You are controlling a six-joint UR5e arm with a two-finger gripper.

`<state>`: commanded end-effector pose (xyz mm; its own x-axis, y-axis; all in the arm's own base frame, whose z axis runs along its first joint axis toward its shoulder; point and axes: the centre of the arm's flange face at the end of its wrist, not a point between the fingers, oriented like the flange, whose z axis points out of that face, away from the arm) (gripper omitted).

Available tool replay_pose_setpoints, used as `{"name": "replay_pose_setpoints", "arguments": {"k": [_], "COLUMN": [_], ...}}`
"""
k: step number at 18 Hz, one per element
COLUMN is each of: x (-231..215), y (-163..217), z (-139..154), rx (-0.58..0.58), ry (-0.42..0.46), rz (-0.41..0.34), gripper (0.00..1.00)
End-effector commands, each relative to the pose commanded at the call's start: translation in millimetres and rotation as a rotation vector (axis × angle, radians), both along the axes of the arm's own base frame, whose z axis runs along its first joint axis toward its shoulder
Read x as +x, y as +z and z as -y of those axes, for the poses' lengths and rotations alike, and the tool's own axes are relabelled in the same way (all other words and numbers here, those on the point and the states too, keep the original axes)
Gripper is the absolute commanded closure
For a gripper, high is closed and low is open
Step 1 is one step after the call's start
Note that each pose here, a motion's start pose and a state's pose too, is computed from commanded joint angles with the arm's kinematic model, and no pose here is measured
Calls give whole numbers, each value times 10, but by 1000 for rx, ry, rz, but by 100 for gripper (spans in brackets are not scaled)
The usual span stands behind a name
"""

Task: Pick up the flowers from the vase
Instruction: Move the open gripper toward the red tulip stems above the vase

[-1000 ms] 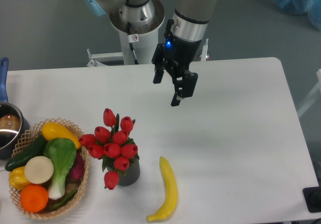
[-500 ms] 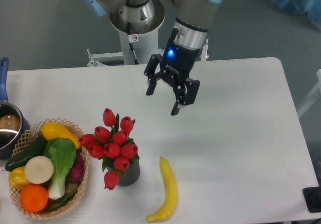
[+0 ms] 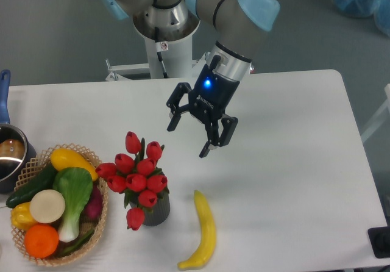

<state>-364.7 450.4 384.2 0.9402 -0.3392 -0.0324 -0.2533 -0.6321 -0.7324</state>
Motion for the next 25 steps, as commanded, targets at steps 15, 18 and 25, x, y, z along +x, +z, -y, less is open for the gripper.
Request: {"name": "replay_pose_setpoints", "arguments": {"k": [15,18,25], "x": [-427,-387,-197], "y": [-473,-494,-703], "z": [-223,-276,-419], "rx": [148,152,268], "ry": [13,1,-114], "rz": [242,248,236], "gripper": [0,0,0]}}
